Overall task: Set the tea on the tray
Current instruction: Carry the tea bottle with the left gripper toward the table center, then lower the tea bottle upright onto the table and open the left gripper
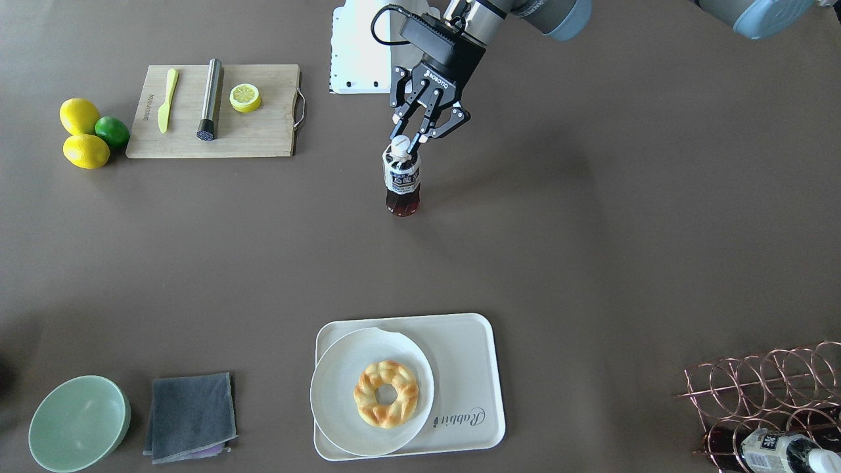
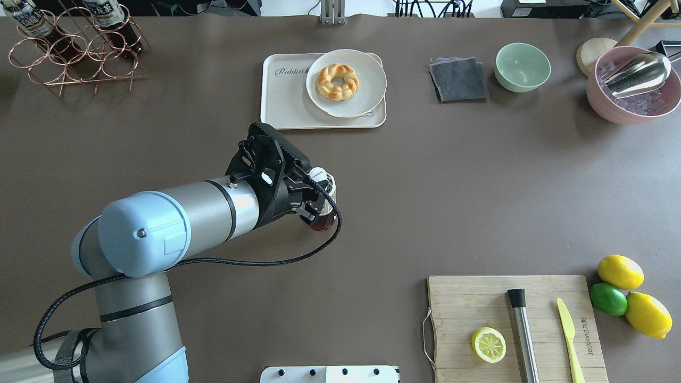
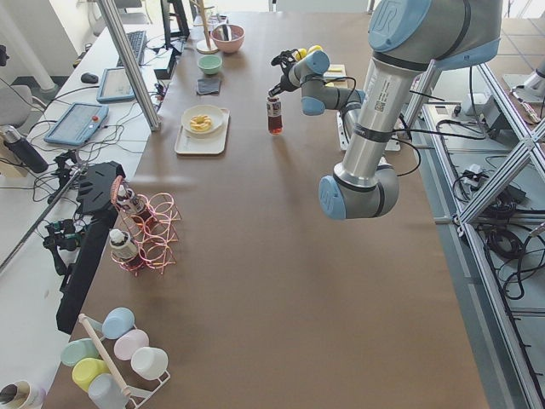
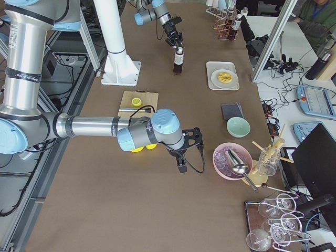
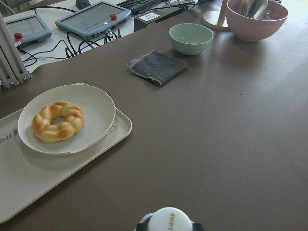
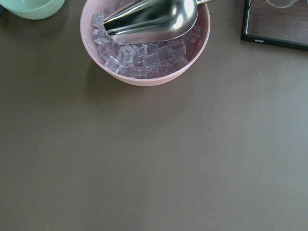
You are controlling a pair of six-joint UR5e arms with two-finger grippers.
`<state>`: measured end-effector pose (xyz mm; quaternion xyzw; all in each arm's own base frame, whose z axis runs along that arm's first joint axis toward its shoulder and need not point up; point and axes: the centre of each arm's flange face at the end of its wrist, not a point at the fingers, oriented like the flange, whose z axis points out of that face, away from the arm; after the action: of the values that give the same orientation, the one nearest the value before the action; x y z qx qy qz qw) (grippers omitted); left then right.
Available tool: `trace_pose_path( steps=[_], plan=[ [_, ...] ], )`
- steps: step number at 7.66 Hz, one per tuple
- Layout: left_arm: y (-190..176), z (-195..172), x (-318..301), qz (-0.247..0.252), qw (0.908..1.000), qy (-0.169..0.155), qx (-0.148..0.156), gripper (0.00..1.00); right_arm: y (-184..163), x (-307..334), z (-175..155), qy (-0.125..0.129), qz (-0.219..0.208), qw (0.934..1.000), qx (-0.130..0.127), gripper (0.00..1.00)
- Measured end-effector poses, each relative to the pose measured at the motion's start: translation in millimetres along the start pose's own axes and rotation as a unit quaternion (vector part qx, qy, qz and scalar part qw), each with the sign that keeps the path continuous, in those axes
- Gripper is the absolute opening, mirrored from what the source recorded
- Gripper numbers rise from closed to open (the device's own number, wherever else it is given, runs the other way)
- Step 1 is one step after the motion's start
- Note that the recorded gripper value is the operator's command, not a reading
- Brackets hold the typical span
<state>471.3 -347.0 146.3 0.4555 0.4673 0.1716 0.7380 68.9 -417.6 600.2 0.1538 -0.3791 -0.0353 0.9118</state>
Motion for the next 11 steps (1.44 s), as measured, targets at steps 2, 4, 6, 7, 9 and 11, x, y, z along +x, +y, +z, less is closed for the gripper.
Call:
trace_pose_path(
  steps=[2,4,6,7,9,11],
  plan=[
    [4,1,0,0.001,1.0000,-0.001,-0.002,0.00,0,-1,0,-0.001,-0.001,1.0000,0.000,1.00],
    [5,1,-1,0.001,1.0000,-0.001,-0.004,0.07,0,-1,0,-0.001,-0.001,1.0000,0.000,1.00],
    [6,2,-1,0.001,1.0000,-0.001,-0.004,0.78,0,-1,0,-0.001,-0.001,1.0000,0.000,1.00],
    [6,2,-1,0.002,1.0000,-0.001,-0.004,0.94,0,-1,0,-0.001,-0.001,1.0000,0.000,1.00],
    [6,1,-1,0.002,1.0000,-0.001,-0.004,0.97,0,-1,0,-0.001,-0.002,1.0000,0.000,1.00],
    [-1,-10,-2,-0.001,1.0000,0.005,0.004,0.97,-1,-3,-2,-0.006,-0.003,1.0000,0.002,1.00]
  ],
)
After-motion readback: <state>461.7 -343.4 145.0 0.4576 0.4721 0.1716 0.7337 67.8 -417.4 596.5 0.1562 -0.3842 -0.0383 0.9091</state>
